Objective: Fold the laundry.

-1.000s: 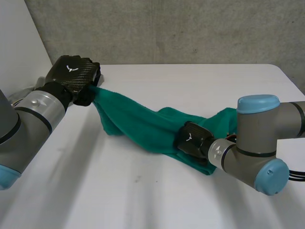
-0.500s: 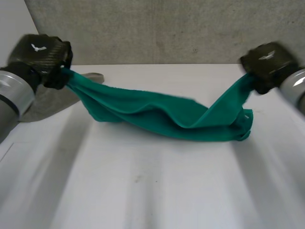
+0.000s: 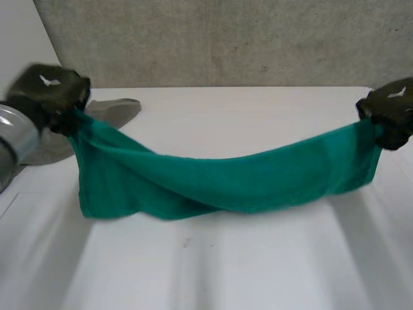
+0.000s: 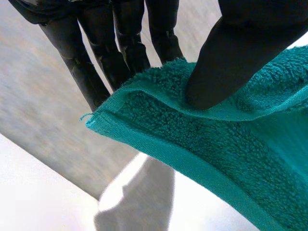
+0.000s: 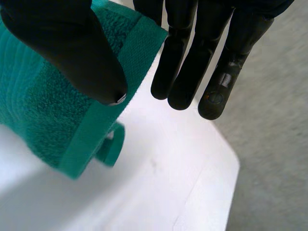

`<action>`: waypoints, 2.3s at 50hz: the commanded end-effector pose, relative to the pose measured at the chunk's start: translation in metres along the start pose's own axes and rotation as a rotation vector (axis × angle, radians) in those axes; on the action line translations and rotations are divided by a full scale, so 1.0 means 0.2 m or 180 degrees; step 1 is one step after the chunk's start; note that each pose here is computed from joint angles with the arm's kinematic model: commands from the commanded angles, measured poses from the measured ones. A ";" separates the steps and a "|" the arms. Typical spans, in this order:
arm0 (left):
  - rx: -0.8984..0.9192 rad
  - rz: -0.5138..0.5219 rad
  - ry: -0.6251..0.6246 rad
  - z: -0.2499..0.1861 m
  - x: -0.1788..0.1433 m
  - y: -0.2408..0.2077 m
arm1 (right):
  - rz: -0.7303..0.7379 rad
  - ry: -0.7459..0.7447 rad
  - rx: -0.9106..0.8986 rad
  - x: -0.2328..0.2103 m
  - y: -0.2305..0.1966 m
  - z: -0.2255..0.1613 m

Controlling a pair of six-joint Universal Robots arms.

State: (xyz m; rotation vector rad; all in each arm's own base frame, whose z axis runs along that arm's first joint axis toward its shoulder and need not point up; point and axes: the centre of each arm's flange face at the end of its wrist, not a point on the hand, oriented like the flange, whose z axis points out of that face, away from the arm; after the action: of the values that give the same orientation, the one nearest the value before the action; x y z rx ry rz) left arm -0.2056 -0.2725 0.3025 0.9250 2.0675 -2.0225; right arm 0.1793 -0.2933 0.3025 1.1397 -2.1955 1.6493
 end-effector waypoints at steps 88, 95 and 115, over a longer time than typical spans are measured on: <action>0.2319 -0.0458 -0.0941 -0.32 -0.06 -0.89 | 0.2173 -0.1554 0.1213 -1.06 -0.38 0.68; 0.1963 -0.0316 -0.1257 -0.17 -0.21 -0.74 | 0.1350 -0.0732 0.1219 -0.37 -0.48 0.47; 0.0407 0.0231 -0.0441 -0.05 0.00 -0.24 | -0.0022 -0.0032 0.0880 0.02 -0.47 -0.27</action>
State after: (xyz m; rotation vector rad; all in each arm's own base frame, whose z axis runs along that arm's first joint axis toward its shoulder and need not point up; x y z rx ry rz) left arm -0.2192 -0.2609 0.3800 0.7096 1.7240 -2.2765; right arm 0.2267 -0.2655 0.4178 1.1724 -1.9504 2.0986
